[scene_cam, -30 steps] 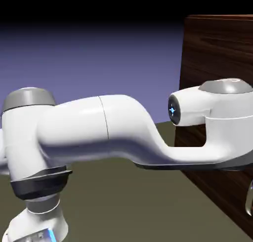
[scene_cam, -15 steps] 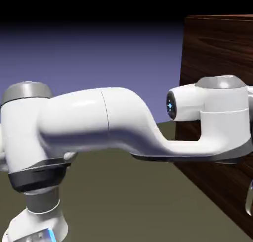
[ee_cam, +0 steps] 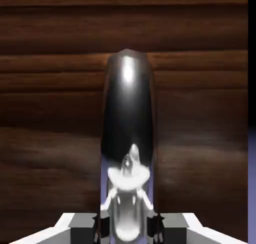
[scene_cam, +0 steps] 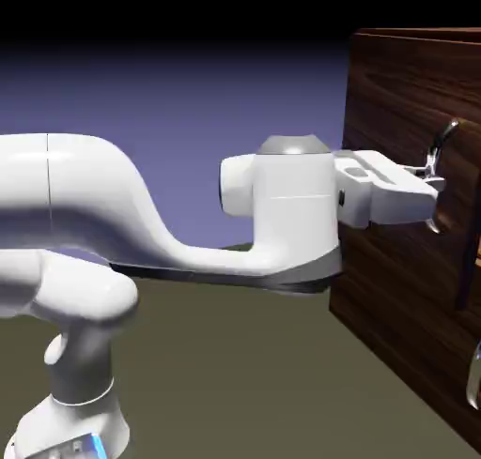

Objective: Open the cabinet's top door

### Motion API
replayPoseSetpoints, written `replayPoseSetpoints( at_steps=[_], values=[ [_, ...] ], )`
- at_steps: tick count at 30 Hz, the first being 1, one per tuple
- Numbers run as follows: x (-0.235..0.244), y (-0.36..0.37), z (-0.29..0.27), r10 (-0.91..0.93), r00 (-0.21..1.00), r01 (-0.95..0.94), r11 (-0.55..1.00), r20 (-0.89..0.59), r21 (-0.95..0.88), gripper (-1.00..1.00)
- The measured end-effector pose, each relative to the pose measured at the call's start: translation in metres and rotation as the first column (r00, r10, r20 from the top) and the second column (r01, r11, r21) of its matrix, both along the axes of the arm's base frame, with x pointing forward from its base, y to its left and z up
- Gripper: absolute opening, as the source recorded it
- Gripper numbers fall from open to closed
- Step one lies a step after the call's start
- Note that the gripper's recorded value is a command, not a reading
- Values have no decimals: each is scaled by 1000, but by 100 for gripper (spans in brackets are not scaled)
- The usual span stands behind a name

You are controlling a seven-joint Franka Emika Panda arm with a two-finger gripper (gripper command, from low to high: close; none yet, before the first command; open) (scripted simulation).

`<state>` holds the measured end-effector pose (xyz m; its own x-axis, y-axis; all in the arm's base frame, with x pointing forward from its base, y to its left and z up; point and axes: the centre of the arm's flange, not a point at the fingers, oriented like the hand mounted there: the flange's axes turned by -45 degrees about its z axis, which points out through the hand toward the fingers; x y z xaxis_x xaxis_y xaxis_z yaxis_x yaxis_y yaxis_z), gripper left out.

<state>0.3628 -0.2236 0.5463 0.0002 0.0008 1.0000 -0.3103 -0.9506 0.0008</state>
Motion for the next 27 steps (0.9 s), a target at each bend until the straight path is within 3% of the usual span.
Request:
replayPoseSetpoints(
  at_steps=[17,27],
  values=[
    [-110,103,0,-290,957,290,957,0,0,-100],
    [-150,162,0,-420,908,420,908,0,0,-100]
  ],
)
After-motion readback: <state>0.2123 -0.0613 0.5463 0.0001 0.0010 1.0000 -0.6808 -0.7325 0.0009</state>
